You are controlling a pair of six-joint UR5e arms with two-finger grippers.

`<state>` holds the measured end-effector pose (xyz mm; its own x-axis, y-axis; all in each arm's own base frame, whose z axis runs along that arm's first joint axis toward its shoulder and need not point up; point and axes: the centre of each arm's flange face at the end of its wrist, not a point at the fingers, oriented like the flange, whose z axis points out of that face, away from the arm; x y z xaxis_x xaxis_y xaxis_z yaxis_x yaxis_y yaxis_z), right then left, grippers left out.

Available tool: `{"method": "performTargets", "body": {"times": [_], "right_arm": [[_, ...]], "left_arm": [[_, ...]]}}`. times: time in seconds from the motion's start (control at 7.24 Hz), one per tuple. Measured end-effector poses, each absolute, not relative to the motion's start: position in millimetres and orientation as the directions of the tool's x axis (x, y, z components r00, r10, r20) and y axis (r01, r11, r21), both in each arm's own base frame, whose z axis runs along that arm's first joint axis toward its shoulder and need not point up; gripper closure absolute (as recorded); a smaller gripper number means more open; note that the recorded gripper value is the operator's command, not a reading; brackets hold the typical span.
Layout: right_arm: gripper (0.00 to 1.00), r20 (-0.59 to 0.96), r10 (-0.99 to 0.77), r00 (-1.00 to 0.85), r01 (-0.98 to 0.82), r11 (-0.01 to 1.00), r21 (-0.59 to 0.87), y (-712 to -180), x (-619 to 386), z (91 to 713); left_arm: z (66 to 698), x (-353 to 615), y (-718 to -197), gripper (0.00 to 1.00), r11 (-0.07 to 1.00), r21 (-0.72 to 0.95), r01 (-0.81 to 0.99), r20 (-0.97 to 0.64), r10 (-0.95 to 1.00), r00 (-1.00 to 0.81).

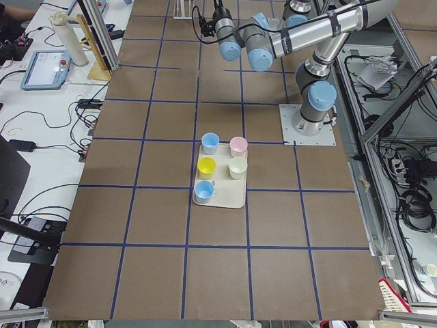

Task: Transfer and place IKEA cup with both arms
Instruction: 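Open the right gripper and withdraw it while the left gripper holds the cup, then carry the white cup with the left gripper over the cream tray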

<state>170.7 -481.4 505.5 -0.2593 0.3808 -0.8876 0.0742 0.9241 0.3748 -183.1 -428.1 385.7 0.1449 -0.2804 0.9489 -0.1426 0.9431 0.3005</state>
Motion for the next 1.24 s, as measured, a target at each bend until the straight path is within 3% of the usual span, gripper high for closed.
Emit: {"method": "performTargets", "body": {"times": [0.55,0.97,1.24], "right_arm": [[0.00,-0.672,0.263,-0.692,0.117,0.960,0.254,-496,109,499],[0.00,-0.267,0.172,-0.948,0.118,0.971,0.207,-480,93,494],[0.00,-0.054,0.095,-0.994,0.087,0.986,0.140,-475,110,499]], "left_arm": [[376,-146,-437,1.00,0.931,0.308,-0.197,0.951,-0.301,0.067],[351,-121,-436,1.00,0.933,0.307,-0.186,0.929,-0.337,-0.155],[336,-99,-438,1.00,0.945,0.275,-0.179,0.861,-0.324,-0.392]]}}
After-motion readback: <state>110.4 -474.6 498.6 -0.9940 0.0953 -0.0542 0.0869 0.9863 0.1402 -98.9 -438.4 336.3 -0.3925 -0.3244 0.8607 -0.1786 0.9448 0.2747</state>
